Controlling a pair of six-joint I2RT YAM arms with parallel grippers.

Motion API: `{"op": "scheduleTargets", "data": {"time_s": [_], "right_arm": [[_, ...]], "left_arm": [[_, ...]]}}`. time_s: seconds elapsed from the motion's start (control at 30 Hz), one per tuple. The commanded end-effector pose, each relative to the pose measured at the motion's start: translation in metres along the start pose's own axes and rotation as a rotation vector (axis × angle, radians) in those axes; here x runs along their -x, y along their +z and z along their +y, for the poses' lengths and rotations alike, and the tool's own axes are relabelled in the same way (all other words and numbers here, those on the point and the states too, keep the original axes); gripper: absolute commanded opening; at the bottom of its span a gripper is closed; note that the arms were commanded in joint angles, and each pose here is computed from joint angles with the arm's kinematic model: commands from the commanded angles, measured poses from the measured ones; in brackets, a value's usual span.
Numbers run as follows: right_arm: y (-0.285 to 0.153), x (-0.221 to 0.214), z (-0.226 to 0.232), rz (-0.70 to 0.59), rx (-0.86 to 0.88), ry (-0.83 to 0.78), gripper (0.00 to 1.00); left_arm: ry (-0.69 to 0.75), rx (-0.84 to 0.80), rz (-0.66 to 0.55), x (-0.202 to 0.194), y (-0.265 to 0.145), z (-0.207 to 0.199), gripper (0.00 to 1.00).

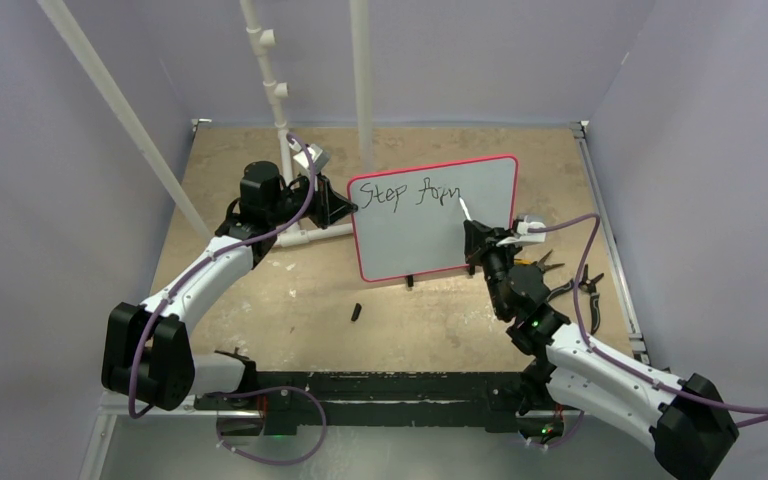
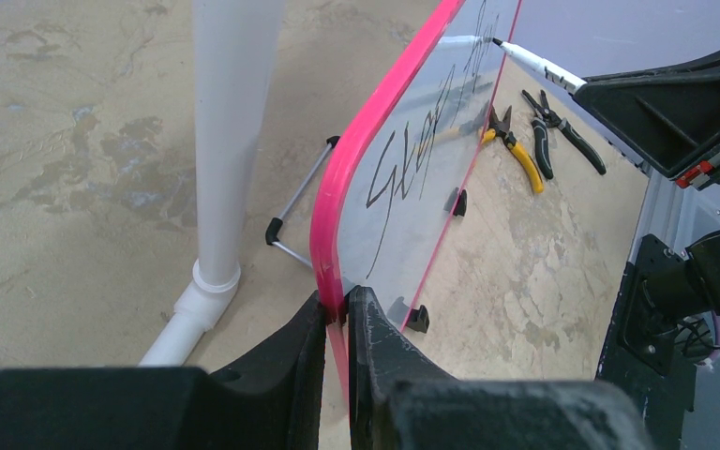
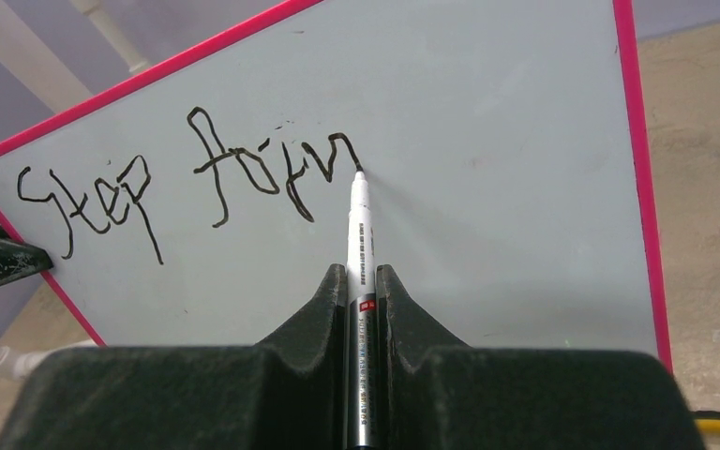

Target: Write a sentence on the whiteboard

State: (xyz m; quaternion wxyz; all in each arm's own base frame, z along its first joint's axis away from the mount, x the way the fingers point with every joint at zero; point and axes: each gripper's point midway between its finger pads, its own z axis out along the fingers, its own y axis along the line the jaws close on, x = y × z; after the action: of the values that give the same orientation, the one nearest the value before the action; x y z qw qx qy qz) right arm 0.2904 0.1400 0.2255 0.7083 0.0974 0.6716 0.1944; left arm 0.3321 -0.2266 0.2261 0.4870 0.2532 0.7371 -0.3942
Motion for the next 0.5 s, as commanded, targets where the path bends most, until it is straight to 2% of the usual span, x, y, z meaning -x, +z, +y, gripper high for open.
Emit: {"op": "scheduleTargets", "data": {"time_s": [0.0, 0.3, 0.47], "right_arm": [[0.006, 0.025, 0.002, -0.066, -0.029, 0.001, 0.0], [0.011, 0.049, 0.01, -0.123, -0.028, -0.01, 0.0], [0.014, 0.046, 0.012, -0.115, -0.021, -0.016, 0.0]], "left_arm": [[0.027, -0.009, 0.015, -0.006, 0.001, -0.003, 0.0], [0.028, -0.01, 0.016, -0.007, 0.002, -0.003, 0.0], [0.029, -0.01, 0.016, -0.007, 0.001, -0.003, 0.0]]}}
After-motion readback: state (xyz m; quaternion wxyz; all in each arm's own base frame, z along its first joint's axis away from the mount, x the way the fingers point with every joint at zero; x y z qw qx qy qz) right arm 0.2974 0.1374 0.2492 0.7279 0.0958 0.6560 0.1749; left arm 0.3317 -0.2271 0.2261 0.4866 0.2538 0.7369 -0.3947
